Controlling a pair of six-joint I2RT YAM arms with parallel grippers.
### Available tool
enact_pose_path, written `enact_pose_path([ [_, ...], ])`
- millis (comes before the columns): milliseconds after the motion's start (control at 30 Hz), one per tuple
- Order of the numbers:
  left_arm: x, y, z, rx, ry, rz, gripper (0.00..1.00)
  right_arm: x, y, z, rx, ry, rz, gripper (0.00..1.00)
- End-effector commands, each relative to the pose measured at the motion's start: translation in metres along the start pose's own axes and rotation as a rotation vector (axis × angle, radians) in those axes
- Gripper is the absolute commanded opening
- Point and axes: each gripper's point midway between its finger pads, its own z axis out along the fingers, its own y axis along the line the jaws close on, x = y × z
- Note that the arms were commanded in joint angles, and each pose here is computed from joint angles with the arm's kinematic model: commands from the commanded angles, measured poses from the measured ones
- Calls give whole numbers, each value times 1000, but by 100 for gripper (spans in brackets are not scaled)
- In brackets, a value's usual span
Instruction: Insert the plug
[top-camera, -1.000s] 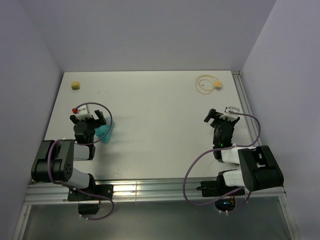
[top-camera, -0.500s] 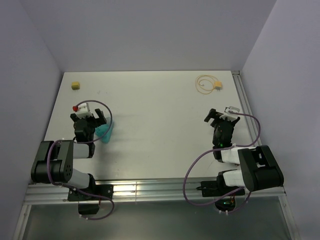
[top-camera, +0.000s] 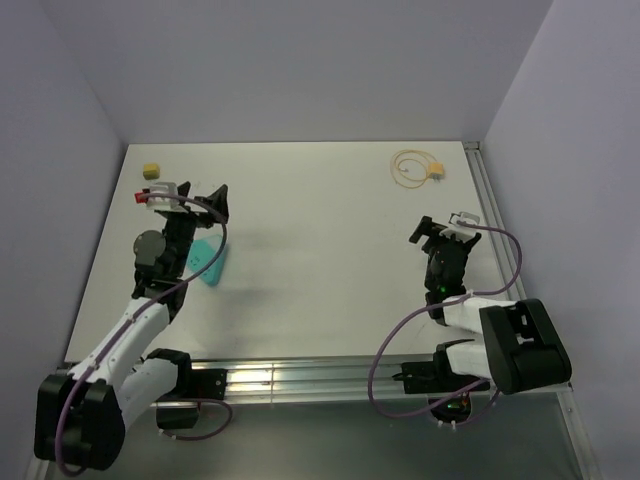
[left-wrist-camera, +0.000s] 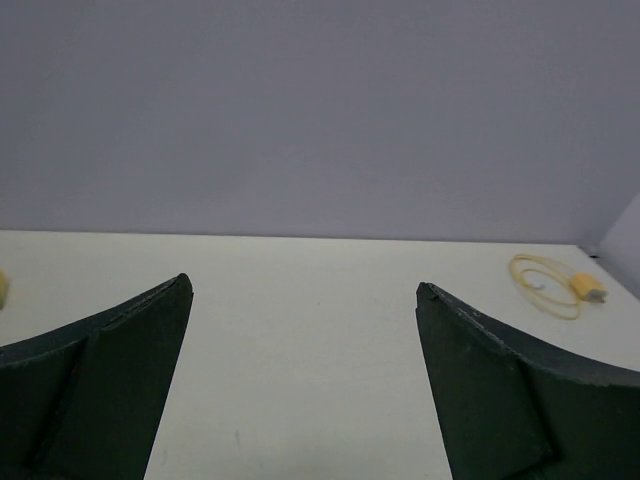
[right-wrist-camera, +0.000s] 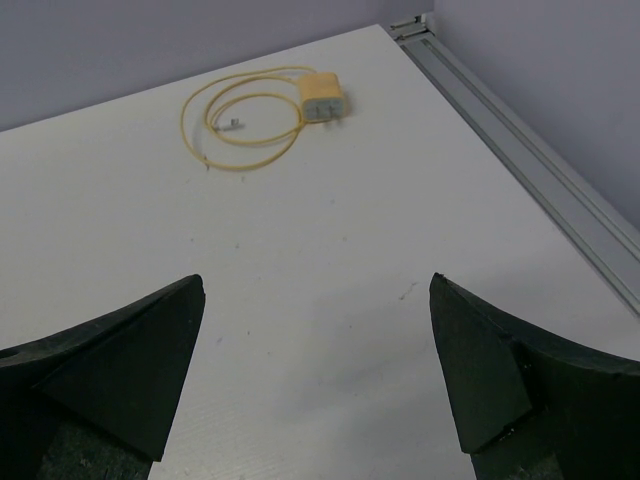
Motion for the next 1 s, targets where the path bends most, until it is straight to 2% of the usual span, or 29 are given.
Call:
enact_pose_path([
  [0, -16, -30, -20, 128, -12, -90, 100, -38, 4, 4, 37, -81, 0, 100],
  [67, -18, -36, -28, 148, 2, -107, 100, -40, 6, 0, 35, -92, -22, 100],
  [100, -34, -37, -34, 148, -34, -106, 99, -42, 7, 0, 40, -92, -32, 100],
  [133, -31, -34, -37, 120, -12, -140, 100, -39, 11, -3, 34, -79, -51, 100],
  [200, -42, -24, -43, 41, -40, -228, 99, -40, 16, -5, 39, -81, -99, 100],
  [267, -32, -13, -48, -55, -3, -368, 100, -38, 27, -6, 15, -68, -132, 100],
  [400, -26, -18, -59, -40, 13, -429, 100, -39, 26, -5, 78, -26, -179, 100],
  [500, -22, 6, -71, -209, 23, -514, 99, -35, 27, -10, 101, 26, -180, 100],
  [533, -18, 14, -75, -286, 27, -617, 99, -36, 21, -12, 134, 37, -175, 100],
  [567, -19, 38, -81, -443, -14, -646, 99, -41, 22, -14, 147, 34, -82, 100],
  [600, -9, 37, -86, -496, 51, -653, 100, -48, 22, -15, 160, 34, -53, 100],
  [633, -9, 27, -85, -465, 72, -650, 100, -43, 15, -19, 189, 75, -65, 100],
  [667, -10, 19, -82, -432, 85, -639, 100, -51, 15, -23, 208, 67, 23, 100],
  [733, -19, 1, -79, -362, 103, -626, 100, -57, 4, -29, 278, 130, 52, 100],
  [767, -26, -9, -77, -320, 109, -628, 100, -75, 13, -26, 247, 130, 120, 100],
  [867, -30, -27, -76, -275, 154, -630, 100, -76, 1, -27, 255, 232, 109, 100],
  [967, -55, -62, -74, -96, 162, -615, 99, -87, 0, -29, 265, 261, 123, 100],
])
